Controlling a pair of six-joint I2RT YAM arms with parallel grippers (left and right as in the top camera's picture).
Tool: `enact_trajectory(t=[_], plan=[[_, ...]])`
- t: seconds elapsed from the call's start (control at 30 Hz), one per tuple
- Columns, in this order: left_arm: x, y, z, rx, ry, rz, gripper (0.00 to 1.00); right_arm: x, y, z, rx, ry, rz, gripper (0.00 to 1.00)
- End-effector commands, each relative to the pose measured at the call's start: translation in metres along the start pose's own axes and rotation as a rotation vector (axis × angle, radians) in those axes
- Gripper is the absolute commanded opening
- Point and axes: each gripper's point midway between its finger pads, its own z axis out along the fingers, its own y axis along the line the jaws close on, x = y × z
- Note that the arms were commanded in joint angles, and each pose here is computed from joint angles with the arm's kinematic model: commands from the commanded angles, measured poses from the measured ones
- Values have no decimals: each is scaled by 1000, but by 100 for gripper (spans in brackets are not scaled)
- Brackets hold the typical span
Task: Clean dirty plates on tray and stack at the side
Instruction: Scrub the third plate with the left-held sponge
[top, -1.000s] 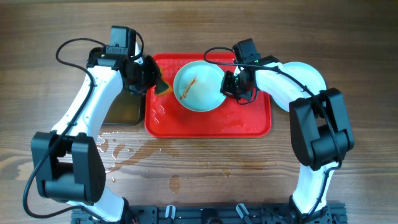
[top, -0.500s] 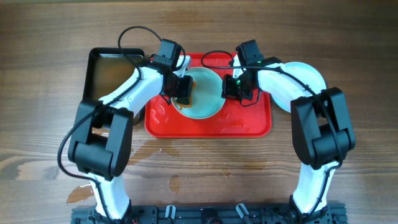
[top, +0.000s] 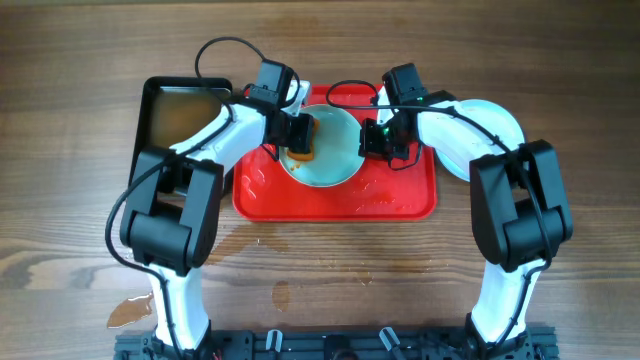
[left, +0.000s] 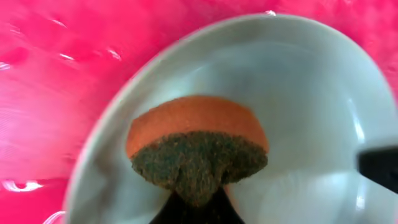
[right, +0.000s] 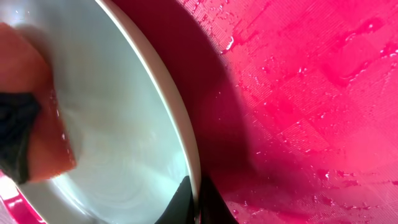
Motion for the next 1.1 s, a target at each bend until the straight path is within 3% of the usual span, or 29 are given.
enact_trajectory(t=[0.0,0.2,0.27,0.33,0.4,0.5,0.63,0.7,0.8,0.97,1.07], plan=[[65,-48,20,327,250,-98,4,9,-2,12,-1,37,-6,4],[73,-32,15,303,286,-155,4,9,-2,12,-1,37,-6,4],[67,4,21,132,247,-157,4,9,-2,12,-2,37,-4,4],[73,61,17,-192,238,-246,4,9,-2,12,-1,37,-6,4],[71,98,7,-422,193,-294,4,9,-2,12,-2,36,-5,4],[54,108,7,-476,105,-317,4,9,-2,12,-2,35,-5,4],[6,99,14,-422,-86,-290,4,9,-2,12,-2,35,-5,4],[-8,63,26,-252,-107,-207,4,8,-2,12,-2,34,-5,4],[12,1,36,47,10,-43,4,7,-2,12,-4,30,-7,4],[62,-46,16,375,219,1,4,8,-1,12,-4,30,-8,4],[74,-55,7,452,269,5,4,8,-1,12,-5,31,-8,4]])
